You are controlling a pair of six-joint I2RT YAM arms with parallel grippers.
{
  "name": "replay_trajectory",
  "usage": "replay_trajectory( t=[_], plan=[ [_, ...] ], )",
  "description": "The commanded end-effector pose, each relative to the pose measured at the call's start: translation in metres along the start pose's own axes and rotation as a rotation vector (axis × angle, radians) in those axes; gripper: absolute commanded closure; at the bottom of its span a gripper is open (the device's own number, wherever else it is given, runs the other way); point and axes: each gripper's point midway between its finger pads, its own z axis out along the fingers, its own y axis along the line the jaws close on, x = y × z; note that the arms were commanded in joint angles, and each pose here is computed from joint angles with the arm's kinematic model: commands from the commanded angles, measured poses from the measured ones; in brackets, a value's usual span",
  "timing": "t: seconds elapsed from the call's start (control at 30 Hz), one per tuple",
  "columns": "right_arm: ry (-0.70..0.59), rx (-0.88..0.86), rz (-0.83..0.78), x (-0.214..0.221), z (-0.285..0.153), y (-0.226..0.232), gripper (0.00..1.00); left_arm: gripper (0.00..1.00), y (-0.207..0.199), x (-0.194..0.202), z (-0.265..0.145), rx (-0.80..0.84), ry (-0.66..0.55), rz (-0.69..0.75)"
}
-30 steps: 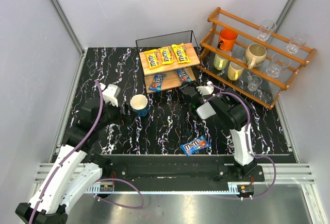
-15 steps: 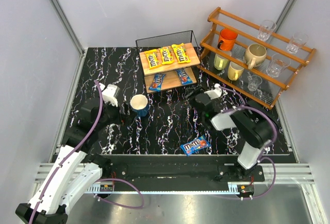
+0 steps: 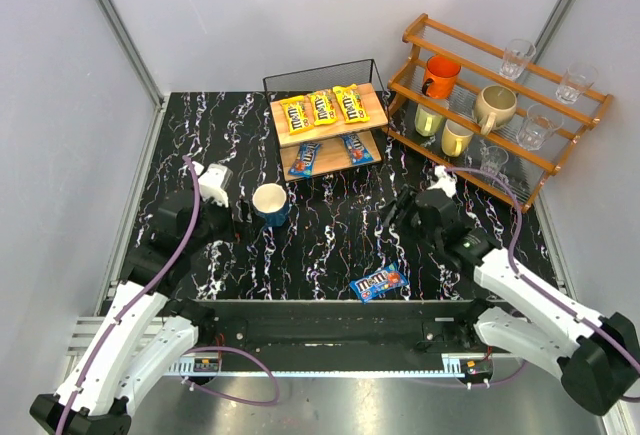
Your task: Place and organize the candy bags onto the shelf
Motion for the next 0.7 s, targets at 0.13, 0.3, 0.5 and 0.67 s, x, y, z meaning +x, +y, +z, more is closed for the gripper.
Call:
replay_trajectory(
  t=[0.13, 0.3, 0.5, 0.67],
  plan=[
    [0.314, 0.249, 0.091, 0.082, -0.045, -0.075, 0.34, 0.01, 0.027, -0.024, -0.008, -0.175, -0.107, -0.025],
    [0.292, 0.199, 0.091, 0.078, -0.048, -0.069, 0.34, 0.01, 0.063, -0.05, -0.024, -0.393, -0.243, -0.043],
    [0.296, 0.171, 0.033, 0.076, -0.048, -0.066, 0.34, 0.01, 0.088, -0.068, -0.031, -0.491, -0.565, -0.013],
    [0.313, 0.153, -0.002, 0.076, -0.049, -0.062, 0.34, 0.01, 0.1, -0.052, -0.007, -0.504, -0.671, 0.126]
  ],
)
